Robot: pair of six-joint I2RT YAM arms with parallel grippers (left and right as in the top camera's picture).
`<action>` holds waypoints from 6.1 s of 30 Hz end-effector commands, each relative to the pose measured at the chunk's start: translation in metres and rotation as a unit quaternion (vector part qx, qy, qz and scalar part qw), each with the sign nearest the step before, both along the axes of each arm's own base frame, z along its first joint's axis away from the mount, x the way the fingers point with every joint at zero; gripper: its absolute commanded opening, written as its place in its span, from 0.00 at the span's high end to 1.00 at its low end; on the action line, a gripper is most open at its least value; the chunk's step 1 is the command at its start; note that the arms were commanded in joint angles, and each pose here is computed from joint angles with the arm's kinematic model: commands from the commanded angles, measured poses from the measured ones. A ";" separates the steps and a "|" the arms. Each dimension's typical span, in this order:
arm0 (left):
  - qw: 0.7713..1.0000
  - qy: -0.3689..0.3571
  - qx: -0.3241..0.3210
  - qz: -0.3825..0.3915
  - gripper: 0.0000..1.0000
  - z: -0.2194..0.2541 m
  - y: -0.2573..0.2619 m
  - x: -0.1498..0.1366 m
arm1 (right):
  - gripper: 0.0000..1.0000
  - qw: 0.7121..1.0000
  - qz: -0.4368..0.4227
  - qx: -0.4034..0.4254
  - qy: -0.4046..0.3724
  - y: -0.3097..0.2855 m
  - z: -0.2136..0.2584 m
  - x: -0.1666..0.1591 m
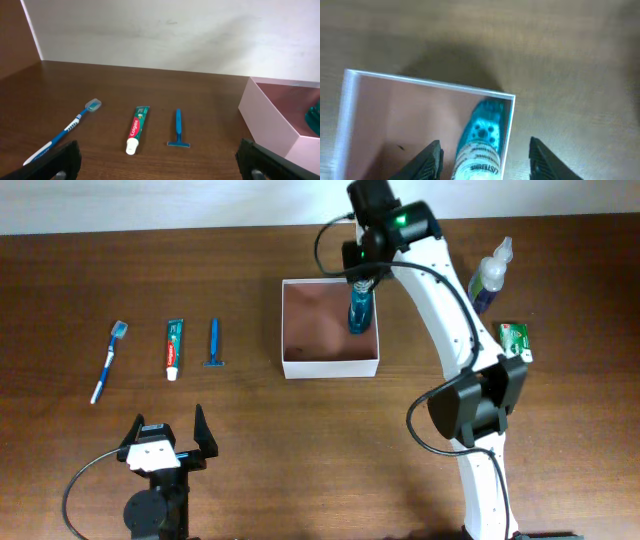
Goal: Pack container
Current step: 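Move the right gripper to the clear soap pump bottle, then close the right gripper on the soap pump bottle, then lift the soap pump bottle and carry it over the box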
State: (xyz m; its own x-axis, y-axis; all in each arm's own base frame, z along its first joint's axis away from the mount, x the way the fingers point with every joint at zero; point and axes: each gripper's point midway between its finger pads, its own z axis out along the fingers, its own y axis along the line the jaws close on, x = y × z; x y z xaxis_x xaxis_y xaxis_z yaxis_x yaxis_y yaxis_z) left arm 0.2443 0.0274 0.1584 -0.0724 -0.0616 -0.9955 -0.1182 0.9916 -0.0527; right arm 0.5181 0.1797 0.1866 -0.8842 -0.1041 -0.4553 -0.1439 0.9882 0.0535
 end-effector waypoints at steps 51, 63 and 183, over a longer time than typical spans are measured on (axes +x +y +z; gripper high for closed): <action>1.000 -0.001 -0.004 0.004 0.01 -0.002 0.001 0.000 | 0.30 0.963 -0.267 0.043 0.007 -0.276 -0.004 0.017; 1.000 -0.001 -0.004 0.004 0.01 -0.002 0.001 0.000 | 0.31 0.965 -0.259 0.043 0.016 -0.266 -0.024 0.026; 1.000 -0.001 -0.004 0.003 0.01 -0.002 0.001 0.000 | 0.83 0.984 -0.082 0.112 -0.116 -0.126 0.180 -0.057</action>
State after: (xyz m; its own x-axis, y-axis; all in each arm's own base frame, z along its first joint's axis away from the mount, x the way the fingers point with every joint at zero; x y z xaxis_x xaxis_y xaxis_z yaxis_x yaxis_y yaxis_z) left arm 0.2443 0.0274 0.1583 -0.0728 -0.0616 -0.9954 -0.1179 0.9916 -0.0528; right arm 0.4879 0.0335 0.3127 -0.8153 0.1811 -0.5500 0.0602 0.9712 0.2306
